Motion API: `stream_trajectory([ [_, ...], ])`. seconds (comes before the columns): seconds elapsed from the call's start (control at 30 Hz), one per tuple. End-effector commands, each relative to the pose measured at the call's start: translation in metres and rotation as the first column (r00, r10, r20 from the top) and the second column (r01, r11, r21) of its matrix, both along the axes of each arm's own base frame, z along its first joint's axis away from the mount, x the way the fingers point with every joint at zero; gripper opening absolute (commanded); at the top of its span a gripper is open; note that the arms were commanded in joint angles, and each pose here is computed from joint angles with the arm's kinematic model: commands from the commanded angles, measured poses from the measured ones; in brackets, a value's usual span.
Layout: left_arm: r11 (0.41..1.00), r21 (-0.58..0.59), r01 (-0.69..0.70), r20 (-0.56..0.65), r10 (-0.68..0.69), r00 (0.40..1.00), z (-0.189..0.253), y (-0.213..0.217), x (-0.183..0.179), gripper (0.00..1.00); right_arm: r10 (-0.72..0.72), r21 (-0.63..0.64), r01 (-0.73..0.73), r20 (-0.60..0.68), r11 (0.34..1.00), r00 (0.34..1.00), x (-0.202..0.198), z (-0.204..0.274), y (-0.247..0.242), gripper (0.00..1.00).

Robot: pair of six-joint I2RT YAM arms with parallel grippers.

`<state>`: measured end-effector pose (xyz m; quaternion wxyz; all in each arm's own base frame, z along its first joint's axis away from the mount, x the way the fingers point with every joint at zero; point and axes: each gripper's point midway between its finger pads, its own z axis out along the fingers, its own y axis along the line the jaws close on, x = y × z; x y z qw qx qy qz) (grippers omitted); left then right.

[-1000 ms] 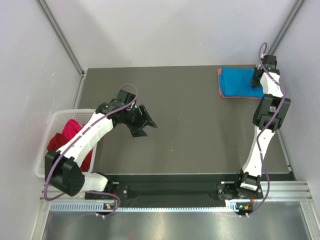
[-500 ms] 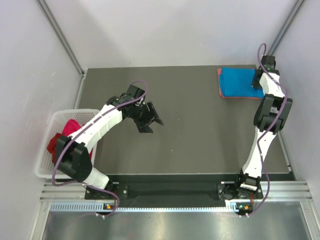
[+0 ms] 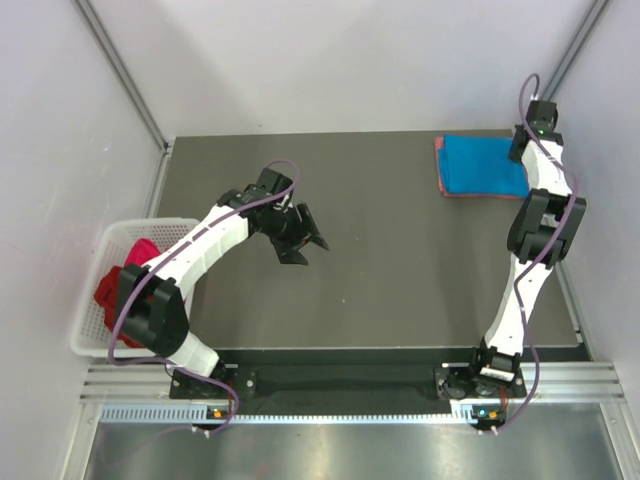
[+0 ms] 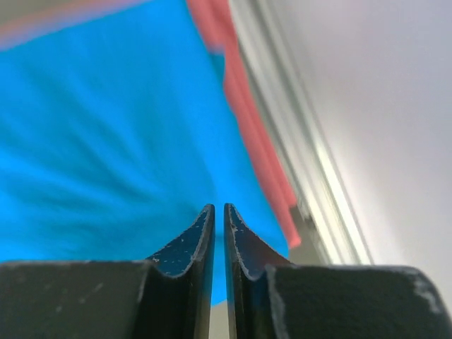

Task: Fold and stack the t-shirts
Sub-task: Neatly place the folded tshirt to the corner

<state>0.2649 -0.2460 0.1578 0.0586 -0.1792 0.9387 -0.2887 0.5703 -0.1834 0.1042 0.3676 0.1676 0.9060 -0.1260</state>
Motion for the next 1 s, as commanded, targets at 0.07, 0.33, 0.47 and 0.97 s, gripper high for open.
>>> stream_trajectory([
  [0.07, 1.0, -0.015, 0.023, 0.034, -0.022, 0.999, 0.012, -0.004, 0.003, 0.68, 0.035, -0.032, -0.027, 0.266, 0.999, 0.963, 0.054, 0.081, 0.003, 0.11],
  [0.33, 1.0, 0.0, 0.005, 0.017, -0.005, 1.0, 0.005, 0.003, -0.006, 0.68, 0.059, 0.199, -0.154, 0.416, 0.968, 0.908, 0.085, 0.079, 0.044, 0.1],
  [0.47, 1.0, -0.019, -0.011, 0.029, 0.012, 1.0, 0.005, 0.002, -0.006, 0.68, -0.028, 0.436, -0.229, 0.508, 0.87, 0.861, 0.085, 0.066, 0.077, 0.02],
  [0.97, 0.997, 0.021, 0.076, 0.252, -0.079, 0.964, 0.003, 0.002, 0.007, 0.68, -0.335, 0.71, -0.344, 0.63, 0.615, 0.701, 0.045, 0.045, 0.066, 0.0],
])
